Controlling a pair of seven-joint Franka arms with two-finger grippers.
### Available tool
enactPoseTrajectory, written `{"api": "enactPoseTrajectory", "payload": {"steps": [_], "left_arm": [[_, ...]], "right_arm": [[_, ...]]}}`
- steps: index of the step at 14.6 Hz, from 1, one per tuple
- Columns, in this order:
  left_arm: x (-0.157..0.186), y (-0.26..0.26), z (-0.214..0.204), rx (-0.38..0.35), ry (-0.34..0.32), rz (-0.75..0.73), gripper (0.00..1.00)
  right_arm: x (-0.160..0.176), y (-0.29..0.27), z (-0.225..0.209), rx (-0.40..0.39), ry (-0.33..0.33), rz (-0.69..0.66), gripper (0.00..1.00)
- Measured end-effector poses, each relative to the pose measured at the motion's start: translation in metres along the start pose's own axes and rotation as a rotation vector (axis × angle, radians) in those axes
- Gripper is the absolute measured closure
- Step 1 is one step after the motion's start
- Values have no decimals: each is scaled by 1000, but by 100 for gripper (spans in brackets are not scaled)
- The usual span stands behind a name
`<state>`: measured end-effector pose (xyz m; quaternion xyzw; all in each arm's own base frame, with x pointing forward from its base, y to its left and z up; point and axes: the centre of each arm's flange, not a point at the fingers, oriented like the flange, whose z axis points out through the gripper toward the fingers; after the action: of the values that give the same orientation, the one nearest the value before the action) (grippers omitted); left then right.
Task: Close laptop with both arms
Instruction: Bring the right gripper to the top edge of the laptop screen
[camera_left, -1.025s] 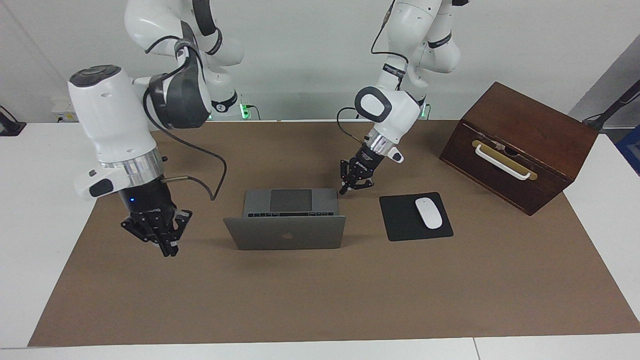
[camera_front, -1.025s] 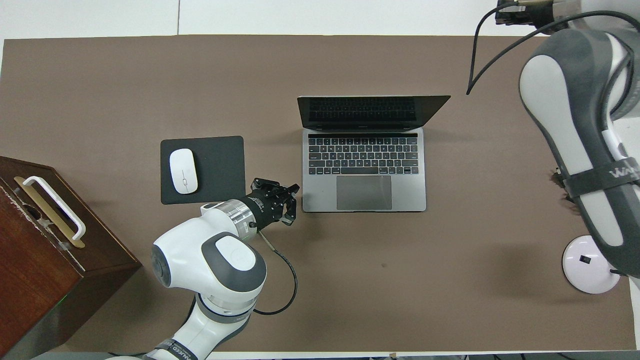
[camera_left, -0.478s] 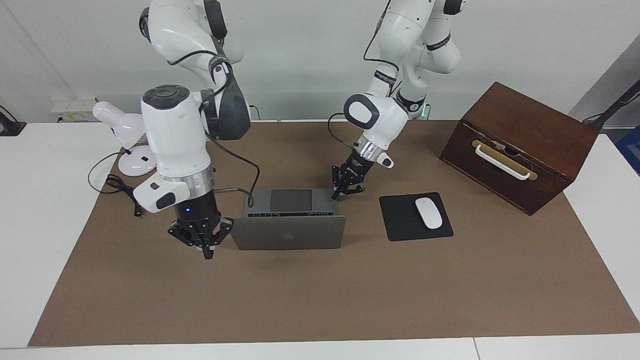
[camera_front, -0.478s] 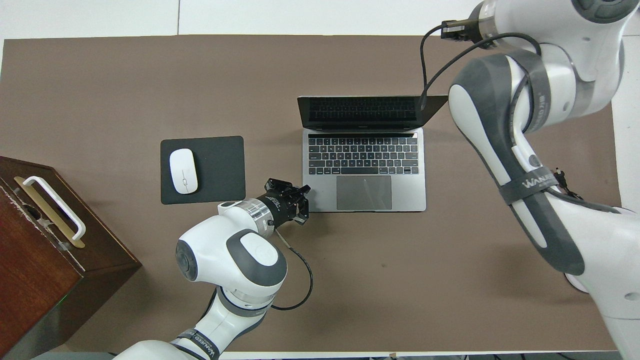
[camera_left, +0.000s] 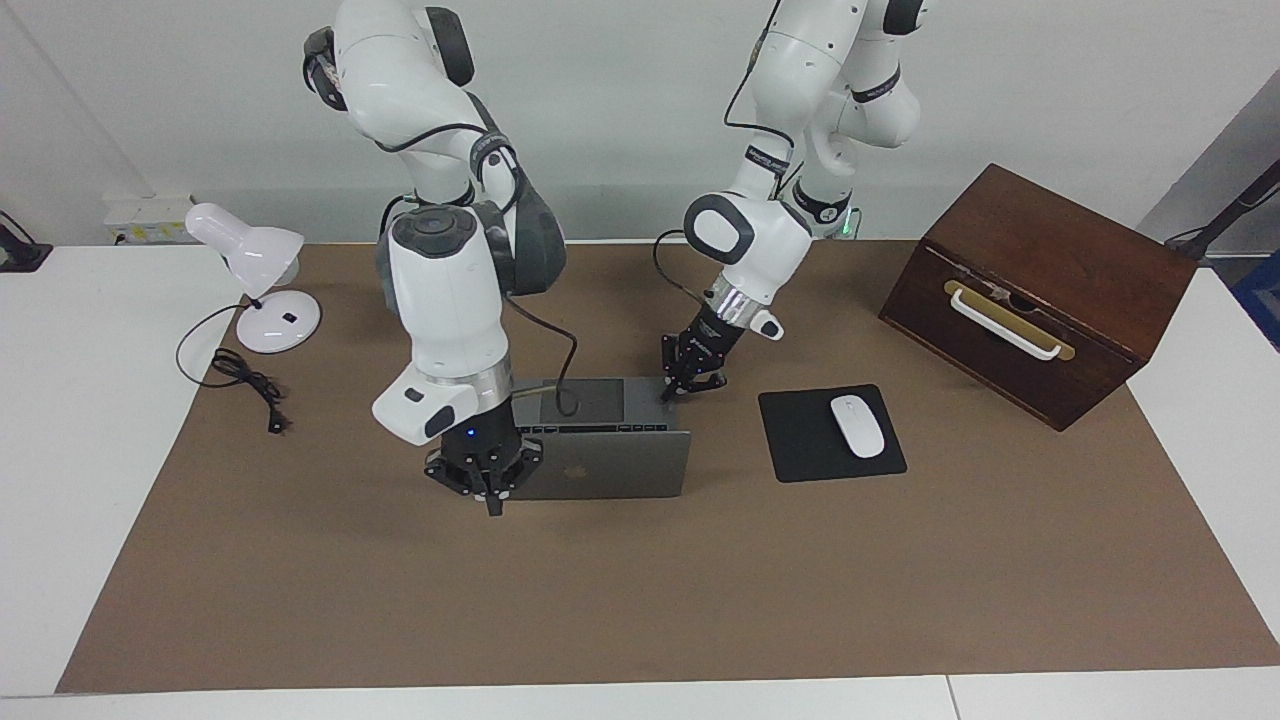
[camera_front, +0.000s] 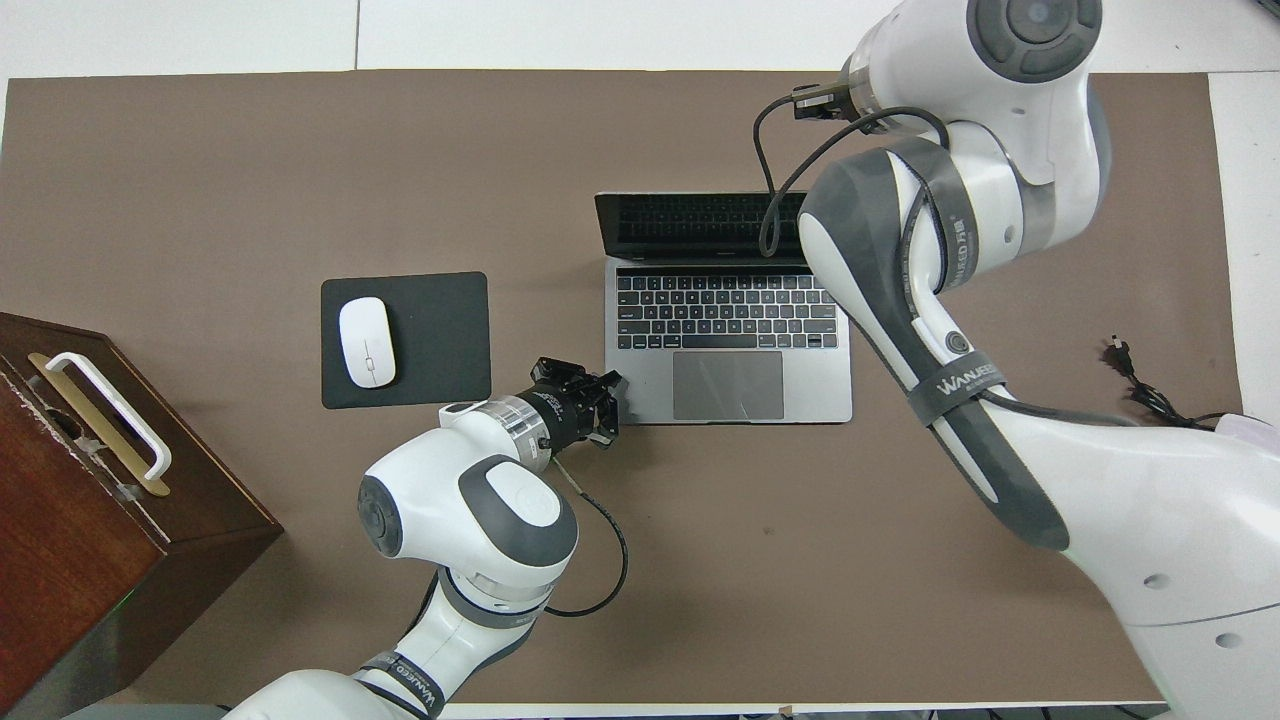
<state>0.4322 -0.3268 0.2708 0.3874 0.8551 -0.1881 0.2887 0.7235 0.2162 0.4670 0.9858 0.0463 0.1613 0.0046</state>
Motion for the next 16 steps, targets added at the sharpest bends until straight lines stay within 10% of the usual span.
{"api": "enactPoseTrajectory", "payload": {"steps": [16], "left_arm": [[-1, -7, 2, -8, -1, -17, 99]], "right_arm": [[-36, -61, 7, 99, -233, 24, 99]]}}
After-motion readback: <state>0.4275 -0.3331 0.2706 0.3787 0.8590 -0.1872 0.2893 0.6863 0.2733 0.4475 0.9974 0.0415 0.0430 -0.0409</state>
